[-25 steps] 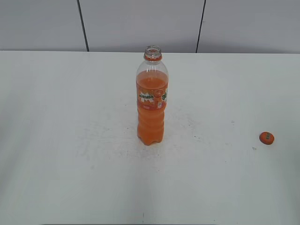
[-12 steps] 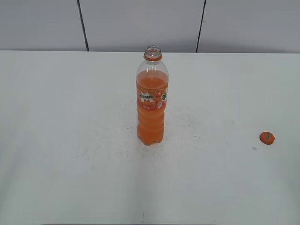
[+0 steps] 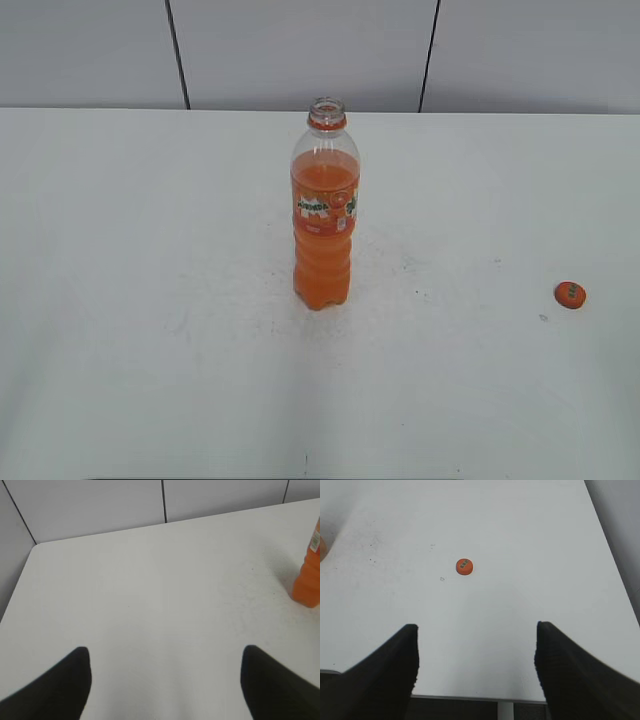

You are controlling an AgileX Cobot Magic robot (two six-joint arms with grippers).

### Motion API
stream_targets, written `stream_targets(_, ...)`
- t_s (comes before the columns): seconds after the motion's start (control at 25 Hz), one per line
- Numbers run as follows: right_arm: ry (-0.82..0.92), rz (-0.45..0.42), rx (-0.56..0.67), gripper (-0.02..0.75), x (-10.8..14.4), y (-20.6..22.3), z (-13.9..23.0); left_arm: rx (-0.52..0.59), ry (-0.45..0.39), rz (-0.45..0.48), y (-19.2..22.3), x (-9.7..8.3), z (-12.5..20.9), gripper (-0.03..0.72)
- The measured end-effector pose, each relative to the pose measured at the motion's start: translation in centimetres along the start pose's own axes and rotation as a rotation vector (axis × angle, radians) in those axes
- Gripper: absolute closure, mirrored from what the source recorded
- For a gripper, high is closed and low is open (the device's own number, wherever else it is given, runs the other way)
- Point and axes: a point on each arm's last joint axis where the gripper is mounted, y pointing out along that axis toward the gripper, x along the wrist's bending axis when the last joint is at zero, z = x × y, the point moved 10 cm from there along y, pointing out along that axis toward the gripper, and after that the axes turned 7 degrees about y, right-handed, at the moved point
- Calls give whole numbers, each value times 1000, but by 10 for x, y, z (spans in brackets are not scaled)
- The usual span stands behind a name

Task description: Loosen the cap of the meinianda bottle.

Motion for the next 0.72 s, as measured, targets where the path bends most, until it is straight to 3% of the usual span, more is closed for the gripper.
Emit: stream_targets(0.72,2,-3,-5,193,1,3,0,-13,-30,44,0,-8,-2,136)
